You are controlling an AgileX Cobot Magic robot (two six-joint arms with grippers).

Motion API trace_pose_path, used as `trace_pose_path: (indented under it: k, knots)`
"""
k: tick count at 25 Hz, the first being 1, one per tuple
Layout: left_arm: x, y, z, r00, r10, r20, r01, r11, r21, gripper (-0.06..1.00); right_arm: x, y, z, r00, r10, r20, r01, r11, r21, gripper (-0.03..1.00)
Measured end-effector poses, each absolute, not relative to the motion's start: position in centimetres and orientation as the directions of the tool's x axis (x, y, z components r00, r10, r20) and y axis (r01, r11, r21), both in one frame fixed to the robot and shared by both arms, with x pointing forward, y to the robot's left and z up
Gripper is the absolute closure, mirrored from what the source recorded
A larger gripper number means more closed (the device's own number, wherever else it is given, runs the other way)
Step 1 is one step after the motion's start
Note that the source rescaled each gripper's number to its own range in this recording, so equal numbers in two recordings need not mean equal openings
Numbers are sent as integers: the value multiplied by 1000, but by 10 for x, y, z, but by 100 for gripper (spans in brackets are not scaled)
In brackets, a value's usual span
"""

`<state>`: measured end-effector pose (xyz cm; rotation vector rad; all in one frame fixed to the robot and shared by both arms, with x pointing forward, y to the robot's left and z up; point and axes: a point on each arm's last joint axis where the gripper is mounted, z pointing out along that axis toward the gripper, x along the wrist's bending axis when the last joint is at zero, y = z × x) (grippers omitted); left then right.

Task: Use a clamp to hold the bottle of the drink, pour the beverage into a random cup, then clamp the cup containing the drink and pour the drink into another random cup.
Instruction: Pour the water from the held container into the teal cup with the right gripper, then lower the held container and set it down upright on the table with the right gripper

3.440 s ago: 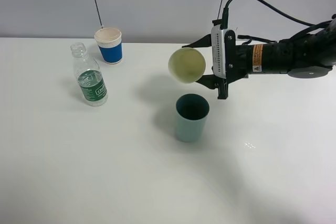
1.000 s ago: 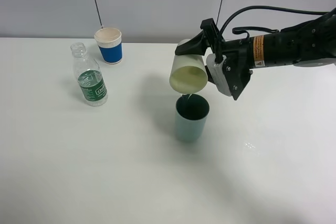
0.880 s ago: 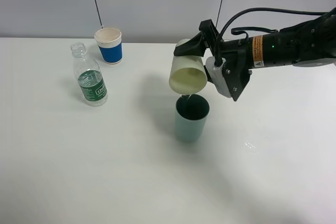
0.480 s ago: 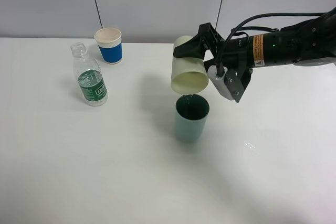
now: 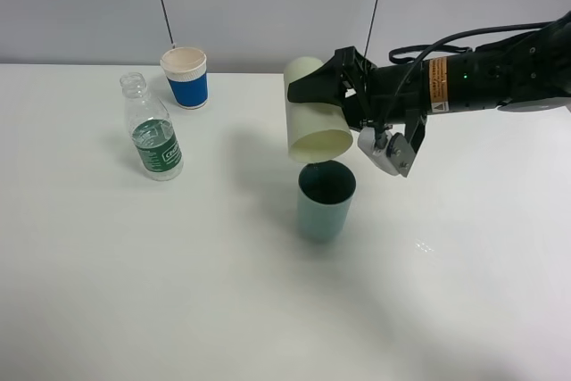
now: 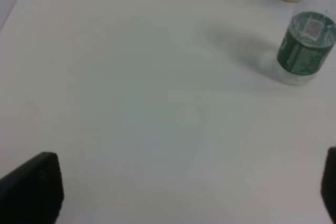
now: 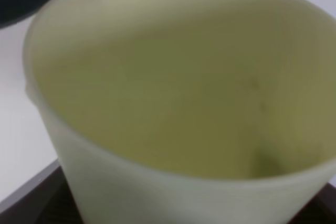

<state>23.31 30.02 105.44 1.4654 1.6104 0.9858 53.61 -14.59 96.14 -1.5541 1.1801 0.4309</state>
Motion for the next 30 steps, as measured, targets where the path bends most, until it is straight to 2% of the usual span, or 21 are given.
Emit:
trace_pose_path:
  k: [10,14,16,19,22,24,26,28,30]
  knots:
    - [233,300,1054,-80,997,-22,433,55,900,-6,526,-140,975,560,-427,-710,-787,-7,-617,96]
    - [233,300,1054,-80,997,-22,433,55,900,-6,526,-140,975,533,-428,-730,-805,10,-593,96]
    - [233,300,1054,-80,997,-22,433,55,900,-6,527,-140,976,457,-427,-781,-846,64,-529,96]
    - [233,300,1054,-80,997,-22,433,55,900,-6,533,-141,979,231,-387,-893,-912,232,-337,96]
    - [233,300,1054,-80,997,-22,433,55,900,-6,540,-142,983,-120,-231,-965,-905,426,10,96]
    - [233,300,1054,-80,997,-22,433,55,900,-6,545,-145,984,-343,-86,-935,-814,525,250,96]
    - [233,300,1054,-80,997,-22,433,55,900,-6,552,-148,984,-533,102,-840,-648,588,483,96]
    - [233,300,1054,-80,997,-22,433,55,900,-6,557,-152,985,-630,267,-729,-492,589,641,96]
    - [233,300,1054,-80,997,-22,433,55,900,-6,562,-155,986,-668,412,-620,-363,546,755,96]
